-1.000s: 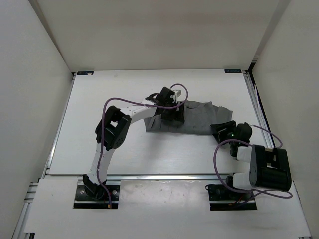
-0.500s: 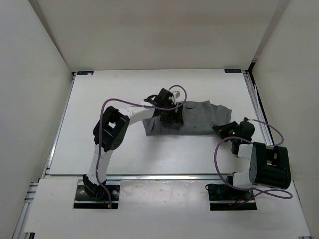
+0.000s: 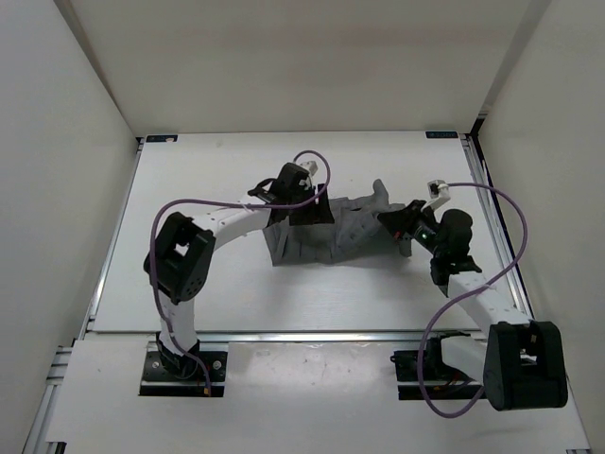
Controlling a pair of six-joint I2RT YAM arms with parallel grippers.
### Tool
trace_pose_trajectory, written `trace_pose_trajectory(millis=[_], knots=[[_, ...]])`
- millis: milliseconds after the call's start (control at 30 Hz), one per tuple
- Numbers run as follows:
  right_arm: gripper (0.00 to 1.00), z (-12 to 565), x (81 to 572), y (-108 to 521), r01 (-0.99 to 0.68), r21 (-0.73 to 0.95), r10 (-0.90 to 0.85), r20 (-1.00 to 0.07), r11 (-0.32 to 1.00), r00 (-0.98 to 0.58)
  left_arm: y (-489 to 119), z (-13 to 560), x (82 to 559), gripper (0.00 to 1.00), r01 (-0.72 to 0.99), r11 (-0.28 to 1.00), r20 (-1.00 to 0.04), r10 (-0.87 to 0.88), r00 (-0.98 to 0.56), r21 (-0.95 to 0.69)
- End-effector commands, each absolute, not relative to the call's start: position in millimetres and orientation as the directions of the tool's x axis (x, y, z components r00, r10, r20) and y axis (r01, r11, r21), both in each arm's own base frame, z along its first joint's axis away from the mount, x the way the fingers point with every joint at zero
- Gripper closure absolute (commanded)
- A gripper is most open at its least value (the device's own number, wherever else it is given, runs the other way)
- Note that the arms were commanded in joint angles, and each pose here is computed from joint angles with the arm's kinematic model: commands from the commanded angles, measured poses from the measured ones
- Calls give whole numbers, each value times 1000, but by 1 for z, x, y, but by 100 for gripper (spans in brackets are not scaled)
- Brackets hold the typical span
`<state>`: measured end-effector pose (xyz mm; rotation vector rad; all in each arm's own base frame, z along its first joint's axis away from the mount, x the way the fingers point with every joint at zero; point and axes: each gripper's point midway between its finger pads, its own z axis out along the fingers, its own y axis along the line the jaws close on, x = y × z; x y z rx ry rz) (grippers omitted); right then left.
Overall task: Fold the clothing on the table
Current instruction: Fold the skirt
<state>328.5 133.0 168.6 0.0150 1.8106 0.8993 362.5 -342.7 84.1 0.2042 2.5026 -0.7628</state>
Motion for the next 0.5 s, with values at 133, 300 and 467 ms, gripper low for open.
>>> trace_pose_trajectory(millis=[133, 300, 467], knots=[[100, 155, 305, 140, -426, 501, 310, -842, 754, -442, -375, 121, 372, 24, 256, 739, -554, -186, -811, -623], [100, 174, 311, 138, -471, 432, 268, -887, 769, -377, -400, 68, 350, 29, 215, 734, -447, -132, -885, -644], [100, 187, 315, 137, -491, 383, 241, -914, 783, -327, -399, 52, 329, 30, 199, 750, -416, -110, -903, -631]])
